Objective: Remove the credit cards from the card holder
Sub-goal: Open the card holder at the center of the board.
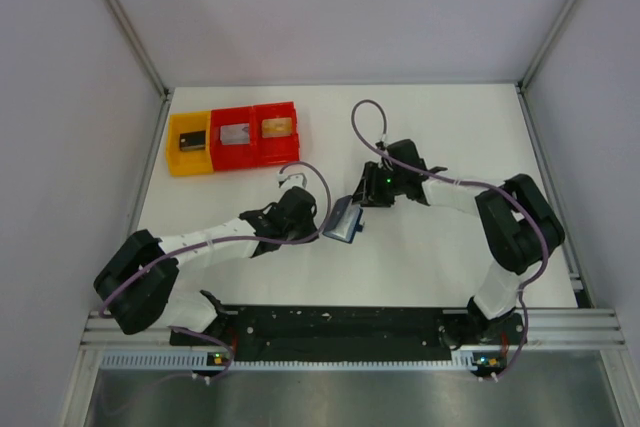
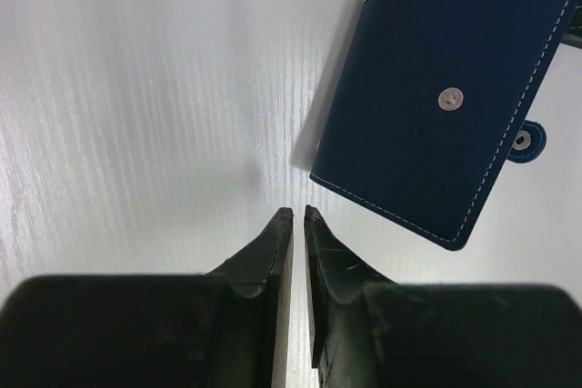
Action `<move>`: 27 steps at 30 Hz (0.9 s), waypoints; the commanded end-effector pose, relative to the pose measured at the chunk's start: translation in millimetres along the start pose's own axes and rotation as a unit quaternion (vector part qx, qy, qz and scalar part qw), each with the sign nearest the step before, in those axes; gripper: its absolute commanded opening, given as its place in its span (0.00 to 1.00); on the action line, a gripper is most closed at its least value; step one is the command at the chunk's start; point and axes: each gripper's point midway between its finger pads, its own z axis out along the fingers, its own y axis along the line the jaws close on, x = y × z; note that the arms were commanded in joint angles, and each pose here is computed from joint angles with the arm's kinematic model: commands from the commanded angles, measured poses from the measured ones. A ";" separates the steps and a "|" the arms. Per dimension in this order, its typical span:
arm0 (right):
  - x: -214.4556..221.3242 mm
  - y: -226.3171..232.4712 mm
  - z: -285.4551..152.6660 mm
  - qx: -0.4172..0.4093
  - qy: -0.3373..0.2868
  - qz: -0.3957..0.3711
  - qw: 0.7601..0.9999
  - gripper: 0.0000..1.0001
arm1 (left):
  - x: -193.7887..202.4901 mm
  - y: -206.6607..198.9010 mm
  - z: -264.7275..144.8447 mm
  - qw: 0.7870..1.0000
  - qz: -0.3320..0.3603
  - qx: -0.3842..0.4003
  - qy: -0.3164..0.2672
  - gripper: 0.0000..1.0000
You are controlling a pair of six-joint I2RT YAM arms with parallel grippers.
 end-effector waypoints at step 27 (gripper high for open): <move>4.5 72.3 -1.0 -0.119 0.039 -0.029 0.992 0.17 | 0.8 -32.1 28.2 0.997 -0.035 0.074 0.017 0.26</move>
